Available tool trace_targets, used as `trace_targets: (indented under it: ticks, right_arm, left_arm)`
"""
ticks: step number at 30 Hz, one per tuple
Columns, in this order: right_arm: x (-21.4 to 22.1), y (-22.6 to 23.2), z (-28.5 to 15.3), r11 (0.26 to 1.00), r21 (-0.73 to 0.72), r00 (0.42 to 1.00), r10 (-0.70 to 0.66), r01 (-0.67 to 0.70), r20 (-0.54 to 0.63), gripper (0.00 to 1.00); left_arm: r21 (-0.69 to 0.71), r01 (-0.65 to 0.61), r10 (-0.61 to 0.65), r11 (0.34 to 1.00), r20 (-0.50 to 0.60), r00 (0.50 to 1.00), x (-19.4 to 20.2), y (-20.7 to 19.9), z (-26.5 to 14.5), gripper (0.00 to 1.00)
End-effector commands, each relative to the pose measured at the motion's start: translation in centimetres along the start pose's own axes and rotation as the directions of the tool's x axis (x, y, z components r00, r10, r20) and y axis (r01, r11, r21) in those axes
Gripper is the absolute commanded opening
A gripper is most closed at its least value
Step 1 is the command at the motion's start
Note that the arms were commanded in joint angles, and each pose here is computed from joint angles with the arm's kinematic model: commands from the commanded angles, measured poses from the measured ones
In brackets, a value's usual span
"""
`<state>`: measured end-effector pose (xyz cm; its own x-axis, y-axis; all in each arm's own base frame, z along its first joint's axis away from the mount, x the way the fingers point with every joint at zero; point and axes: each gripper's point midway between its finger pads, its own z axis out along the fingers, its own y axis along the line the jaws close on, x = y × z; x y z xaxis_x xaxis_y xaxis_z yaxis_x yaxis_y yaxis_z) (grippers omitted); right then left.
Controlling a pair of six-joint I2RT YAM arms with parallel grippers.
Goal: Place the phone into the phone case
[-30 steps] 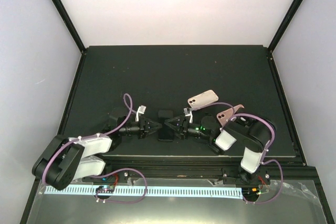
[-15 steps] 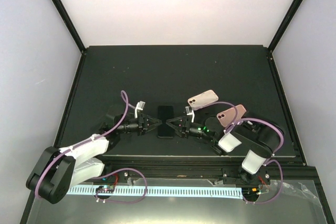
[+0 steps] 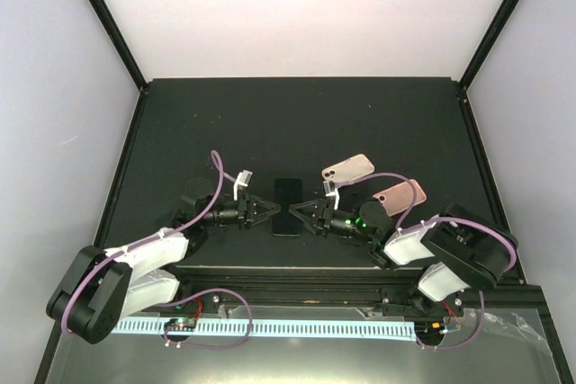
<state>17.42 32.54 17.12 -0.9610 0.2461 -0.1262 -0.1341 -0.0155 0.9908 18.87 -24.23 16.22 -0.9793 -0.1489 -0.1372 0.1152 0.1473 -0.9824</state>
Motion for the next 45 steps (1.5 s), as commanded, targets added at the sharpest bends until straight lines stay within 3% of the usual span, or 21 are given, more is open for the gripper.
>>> trace_targets:
  ticks: [1, 6, 11, 16, 18, 23, 27, 29, 33, 36, 41, 43, 45]
  right_arm:
    - [-0.1, 6.5, -0.5, 0.967, -0.207, 0.989, -0.144, 0.147, 0.031, 0.4]
    - [-0.1, 7.1, -0.7, 0.964, -0.211, 0.987, -0.158, 0.163, 0.04, 0.16]
    - [-0.1, 7.0, -0.7, 0.967, -0.197, 0.986, -0.16, 0.164, 0.037, 0.04]
    - [-0.2, 6.6, -0.1, 0.976, -0.155, 0.988, -0.152, 0.154, 0.021, 0.02]
    - [-0.2, 6.7, 0.0, 0.977, -0.141, 0.987, -0.159, 0.16, 0.017, 0.06]
    - [-0.2, 7.5, -0.5, 0.974, -0.13, 0.982, -0.186, 0.188, 0.029, 0.33]
    - [-0.1, 8.8, -1.2, 0.966, -0.148, 0.977, -0.209, 0.214, 0.047, 0.4]
    - [-0.1, 8.9, -1.3, 0.966, -0.145, 0.976, -0.21, 0.215, 0.05, 0.38]
    - [-0.1, 9.1, -1.4, 0.965, -0.152, 0.977, -0.208, 0.213, 0.053, 0.13]
    - [-0.1, 9.3, -1.4, 0.963, -0.164, 0.977, -0.207, 0.213, 0.051, 0.02]
    - [-0.2, 9.3, -0.9, 0.965, -0.146, 0.976, -0.213, 0.217, 0.041, 0.01]
    - [-0.3, 9.6, -0.6, 0.964, -0.141, 0.975, -0.22, 0.224, 0.039, 0.02]
    - [-0.5, 9.7, -0.2, 0.965, -0.131, 0.974, -0.226, 0.228, 0.034, 0.04]
  left_arm:
    - [-0.028, 0.05, -0.05, 0.998, 0.01, 0.999, 0.1, 1.5, 0.1, 0.04]
    - [-0.025, 0.045, -0.045, 0.999, 0.009, 0.999, 0.1, 1.3, 0.1, 0.1]
    - [-0.021, 0.036, -0.036, 0.999, 0.01, 0.999, 0.2, 1.0, -0.1, 0.25]
    - [-0.023, 0.022, -0.022, 0.999, 0.007, 1.0, 0.3, 0.6, -0.2, 0.35]
    - [-0.02, 0.02, -0.02, 1.0, 0.003, 1.0, 0.4, 0.5, -0.2, 0.28]
    - [-0.016, 0.006, -0.006, 1.0, 0.0, 1.0, 0.5, 0.2, -0.3, 0.12]
    - [-0.018, -0.006, 0.006, 1.0, 0.008, 1.0, 0.4, 0.1, -0.3, 0.08]
    - [-0.019, -0.007, 0.008, 1.0, 0.01, 1.0, 0.3, 0.1, -0.3, 0.07]
    - [-0.023, -0.014, 0.014, 1.0, 0.006, 1.0, 0.2, 0.2, -0.1, 0.08]
    - [-0.002, -0.012, 0.012, 1.0, -0.01, 1.0, 0.4, -0.2, -0.1, 0.17]
    - [0.019, -0.052, 0.053, 0.998, -0.028, 0.998, 0.6, -1.4, -0.2, 0.4]
    - [0.023, -0.068, 0.069, 0.997, -0.041, 0.997, 0.8, -1.8, -0.1, 0.4]
    - [0.03, -0.073, 0.074, 0.997, -0.045, 0.996, 0.9, -2.2, -0.1, 0.34]
